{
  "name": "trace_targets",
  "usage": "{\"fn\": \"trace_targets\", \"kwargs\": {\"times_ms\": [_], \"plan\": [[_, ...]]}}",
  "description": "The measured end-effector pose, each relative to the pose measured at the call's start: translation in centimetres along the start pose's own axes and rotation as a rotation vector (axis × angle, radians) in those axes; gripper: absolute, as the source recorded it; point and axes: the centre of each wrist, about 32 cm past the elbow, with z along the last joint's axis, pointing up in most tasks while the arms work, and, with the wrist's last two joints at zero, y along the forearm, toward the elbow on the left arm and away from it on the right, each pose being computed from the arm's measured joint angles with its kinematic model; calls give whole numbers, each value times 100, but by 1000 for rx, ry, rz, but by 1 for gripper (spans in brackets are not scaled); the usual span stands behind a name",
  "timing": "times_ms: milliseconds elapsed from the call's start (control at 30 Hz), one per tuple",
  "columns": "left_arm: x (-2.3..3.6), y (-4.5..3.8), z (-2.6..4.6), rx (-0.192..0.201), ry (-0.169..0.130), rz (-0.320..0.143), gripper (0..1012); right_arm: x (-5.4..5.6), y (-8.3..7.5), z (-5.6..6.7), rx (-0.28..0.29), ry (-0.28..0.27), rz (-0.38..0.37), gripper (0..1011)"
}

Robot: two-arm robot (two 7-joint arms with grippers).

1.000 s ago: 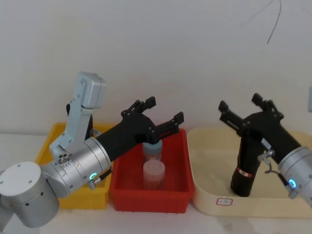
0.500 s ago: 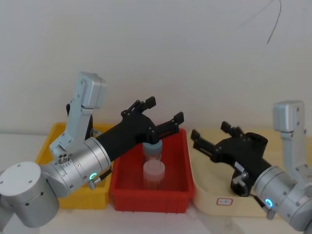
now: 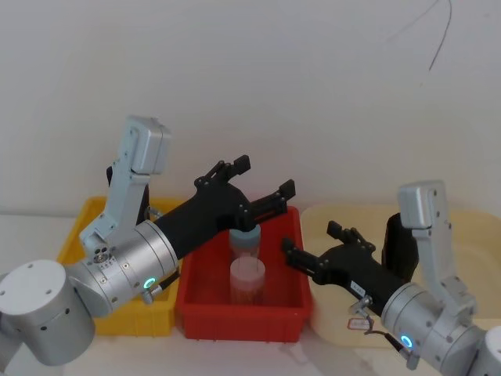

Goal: Pick up the garbage bag with the one hand and transfer it to the other hand.

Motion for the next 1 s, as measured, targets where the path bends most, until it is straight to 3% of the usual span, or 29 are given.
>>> {"fn": "trace_targets", "kwargs": {"times_ms": [600, 1000], "plan": [[0, 0, 0, 0, 0, 0, 1000, -27, 136, -168, -72, -16, 34, 1002], [0, 0, 0, 0, 0, 0, 1000, -52, 205, -212, -95, -45, 58, 1001]]}}
